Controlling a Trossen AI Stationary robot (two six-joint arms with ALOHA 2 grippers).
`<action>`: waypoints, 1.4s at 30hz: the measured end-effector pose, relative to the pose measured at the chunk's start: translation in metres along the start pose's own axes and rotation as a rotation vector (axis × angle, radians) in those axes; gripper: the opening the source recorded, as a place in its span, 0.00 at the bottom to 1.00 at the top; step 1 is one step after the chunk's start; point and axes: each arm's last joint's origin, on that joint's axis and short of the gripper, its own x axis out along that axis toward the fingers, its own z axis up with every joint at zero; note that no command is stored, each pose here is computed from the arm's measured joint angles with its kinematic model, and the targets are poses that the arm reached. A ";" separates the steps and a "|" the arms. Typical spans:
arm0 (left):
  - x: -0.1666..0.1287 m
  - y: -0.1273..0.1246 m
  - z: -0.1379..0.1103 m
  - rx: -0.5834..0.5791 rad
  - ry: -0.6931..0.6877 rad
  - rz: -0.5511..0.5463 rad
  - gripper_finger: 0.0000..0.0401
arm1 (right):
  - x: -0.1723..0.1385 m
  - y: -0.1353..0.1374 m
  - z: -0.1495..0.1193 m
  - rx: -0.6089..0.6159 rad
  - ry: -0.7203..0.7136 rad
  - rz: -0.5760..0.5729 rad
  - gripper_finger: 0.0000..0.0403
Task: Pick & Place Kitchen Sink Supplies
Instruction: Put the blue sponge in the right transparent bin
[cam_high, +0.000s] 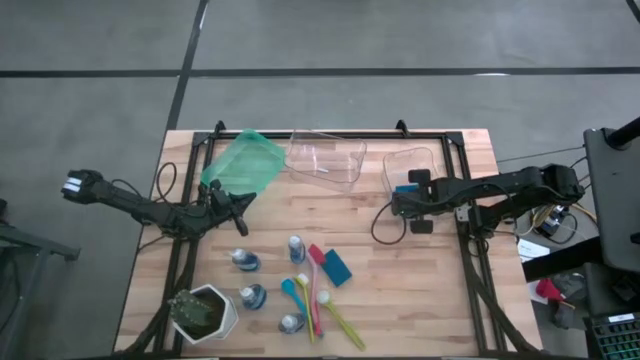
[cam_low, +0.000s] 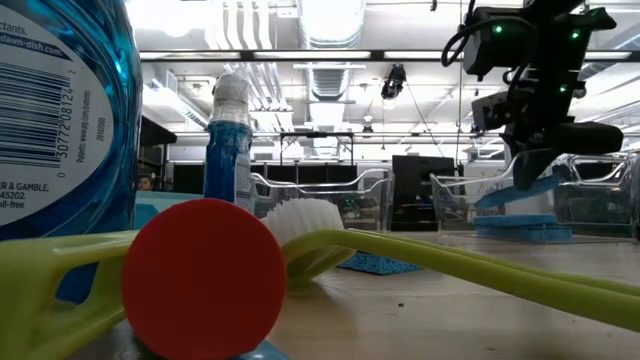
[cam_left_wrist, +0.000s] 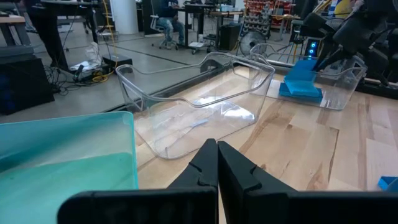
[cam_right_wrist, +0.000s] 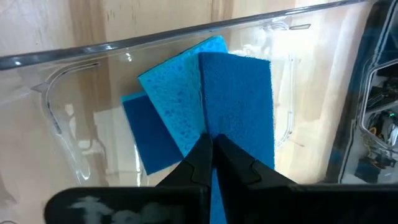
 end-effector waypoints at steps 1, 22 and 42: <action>0.000 0.000 0.000 0.000 0.000 0.000 0.00 | 0.000 0.000 0.000 0.001 0.000 -0.001 0.02; 0.000 0.000 0.000 0.000 0.000 0.000 0.00 | -0.010 -0.006 0.003 0.058 -0.003 -0.030 0.31; 0.000 0.000 0.000 0.000 0.000 0.000 0.00 | -0.084 0.018 0.034 0.024 -0.305 0.079 0.29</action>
